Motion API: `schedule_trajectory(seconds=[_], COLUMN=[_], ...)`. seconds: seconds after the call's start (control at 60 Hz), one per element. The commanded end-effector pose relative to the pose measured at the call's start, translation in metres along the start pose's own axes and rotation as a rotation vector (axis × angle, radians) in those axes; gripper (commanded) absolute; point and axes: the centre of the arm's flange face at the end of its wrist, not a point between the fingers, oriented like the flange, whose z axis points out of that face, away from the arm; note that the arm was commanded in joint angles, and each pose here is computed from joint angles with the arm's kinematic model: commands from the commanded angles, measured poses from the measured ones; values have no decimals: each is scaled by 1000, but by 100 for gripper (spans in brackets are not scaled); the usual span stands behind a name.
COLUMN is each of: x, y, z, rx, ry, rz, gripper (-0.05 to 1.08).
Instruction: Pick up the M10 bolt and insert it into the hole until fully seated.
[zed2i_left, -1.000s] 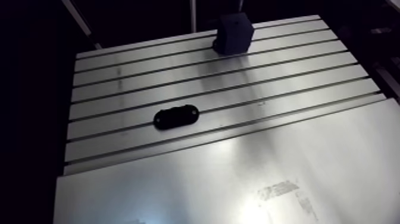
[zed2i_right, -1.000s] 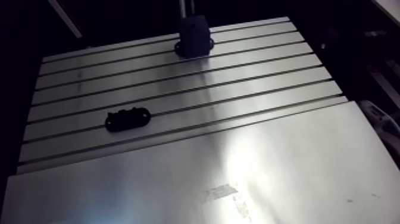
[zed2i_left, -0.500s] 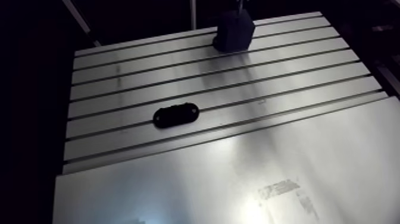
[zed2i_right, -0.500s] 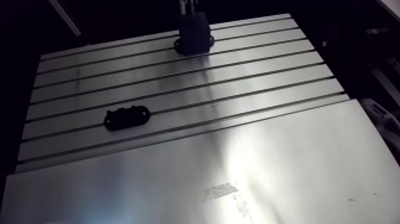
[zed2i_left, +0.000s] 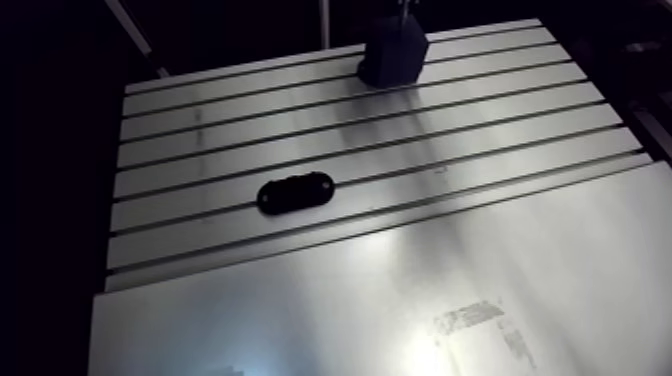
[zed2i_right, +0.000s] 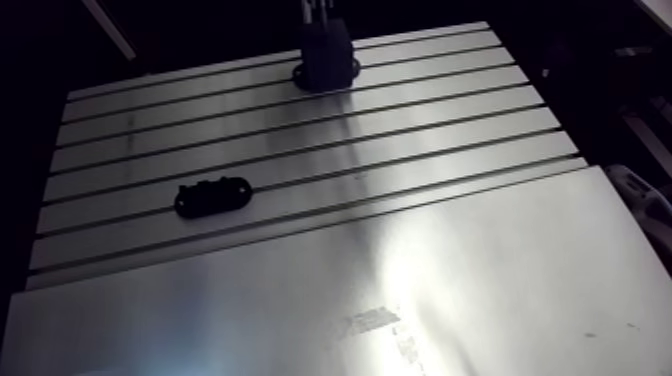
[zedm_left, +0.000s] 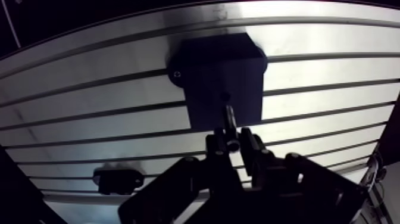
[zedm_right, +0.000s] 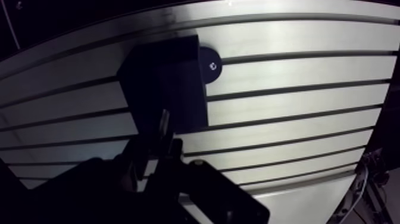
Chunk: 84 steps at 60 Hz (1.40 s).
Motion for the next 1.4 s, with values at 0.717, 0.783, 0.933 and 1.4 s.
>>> schedule_trajectory(seconds=[0.717, 0.783, 0.933, 1.4], x=[5, 5, 4, 5], y=[0, 0, 0, 1], z=[7, 8, 9, 6], rx=[-1, -1, -2, -1], ry=[-8, -10, -12, -6], rz=[0, 0, 0, 1], gripper=[107, 108, 108, 107])
